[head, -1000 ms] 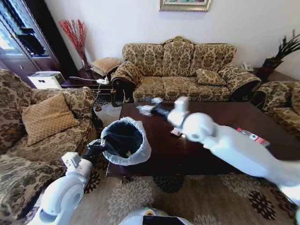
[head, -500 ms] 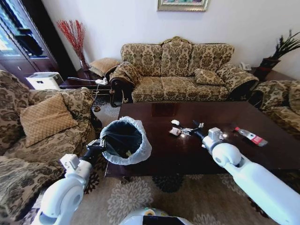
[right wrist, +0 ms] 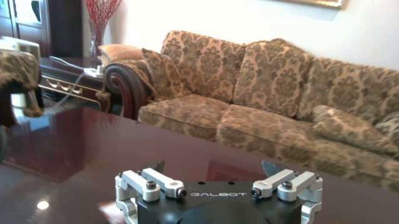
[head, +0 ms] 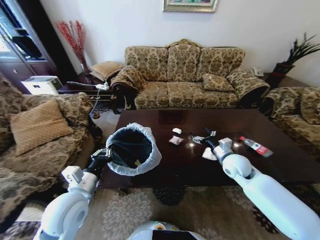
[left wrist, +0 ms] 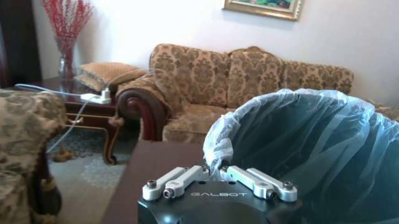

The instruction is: Move to the front of the table and place the trash on the table into the trash bin.

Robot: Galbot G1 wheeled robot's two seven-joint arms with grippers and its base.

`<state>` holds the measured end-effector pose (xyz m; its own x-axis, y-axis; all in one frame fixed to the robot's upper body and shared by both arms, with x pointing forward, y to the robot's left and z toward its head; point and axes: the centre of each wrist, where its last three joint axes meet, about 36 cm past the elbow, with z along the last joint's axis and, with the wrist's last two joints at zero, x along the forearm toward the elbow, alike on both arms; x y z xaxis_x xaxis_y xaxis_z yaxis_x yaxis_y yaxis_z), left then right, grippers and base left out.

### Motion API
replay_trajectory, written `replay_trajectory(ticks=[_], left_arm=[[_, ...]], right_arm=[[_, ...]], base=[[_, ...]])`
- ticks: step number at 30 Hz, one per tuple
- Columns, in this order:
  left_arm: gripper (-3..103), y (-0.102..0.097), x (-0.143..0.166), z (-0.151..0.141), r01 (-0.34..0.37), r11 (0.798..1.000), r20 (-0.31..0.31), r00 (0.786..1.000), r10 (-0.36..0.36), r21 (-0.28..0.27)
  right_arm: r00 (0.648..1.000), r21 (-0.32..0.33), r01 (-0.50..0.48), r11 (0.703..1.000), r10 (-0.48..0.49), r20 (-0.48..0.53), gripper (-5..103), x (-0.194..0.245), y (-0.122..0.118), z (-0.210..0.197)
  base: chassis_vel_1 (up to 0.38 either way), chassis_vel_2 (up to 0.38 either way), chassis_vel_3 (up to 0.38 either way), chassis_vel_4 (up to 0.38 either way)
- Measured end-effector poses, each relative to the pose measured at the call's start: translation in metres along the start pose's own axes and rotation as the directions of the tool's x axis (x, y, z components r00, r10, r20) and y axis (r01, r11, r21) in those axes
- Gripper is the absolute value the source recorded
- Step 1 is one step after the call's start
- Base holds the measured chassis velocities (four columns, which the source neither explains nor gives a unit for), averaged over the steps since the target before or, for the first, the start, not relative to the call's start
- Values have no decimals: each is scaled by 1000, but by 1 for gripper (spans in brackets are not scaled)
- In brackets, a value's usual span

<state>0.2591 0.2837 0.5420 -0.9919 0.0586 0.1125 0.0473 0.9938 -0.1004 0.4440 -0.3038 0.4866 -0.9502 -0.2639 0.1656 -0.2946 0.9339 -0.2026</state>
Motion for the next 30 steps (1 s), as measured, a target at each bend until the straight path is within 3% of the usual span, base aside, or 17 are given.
replay_trajectory(ticks=[8, 17, 30], left_arm=[[3, 0, 1, 0, 0, 1000, 5, 1000, 0, 3], [3, -2, 2, 1, -1, 1000, 3, 1000, 1, 4], [3, -3, 4, 1, -11, 1000, 18, 1000, 11, 5]], right_arm=[[998, 56, -24, 998, 21, 59, 100, -2, 4, 19], [995, 21, -82, 996, 81, 61, 100, 2, 9, 23], [997, 3, -64, 998, 63, 50, 100, 5, 17, 24]], base=[[-223, -252, 237, 221], [5, -11, 11, -2], [-41, 18, 34, -38]])
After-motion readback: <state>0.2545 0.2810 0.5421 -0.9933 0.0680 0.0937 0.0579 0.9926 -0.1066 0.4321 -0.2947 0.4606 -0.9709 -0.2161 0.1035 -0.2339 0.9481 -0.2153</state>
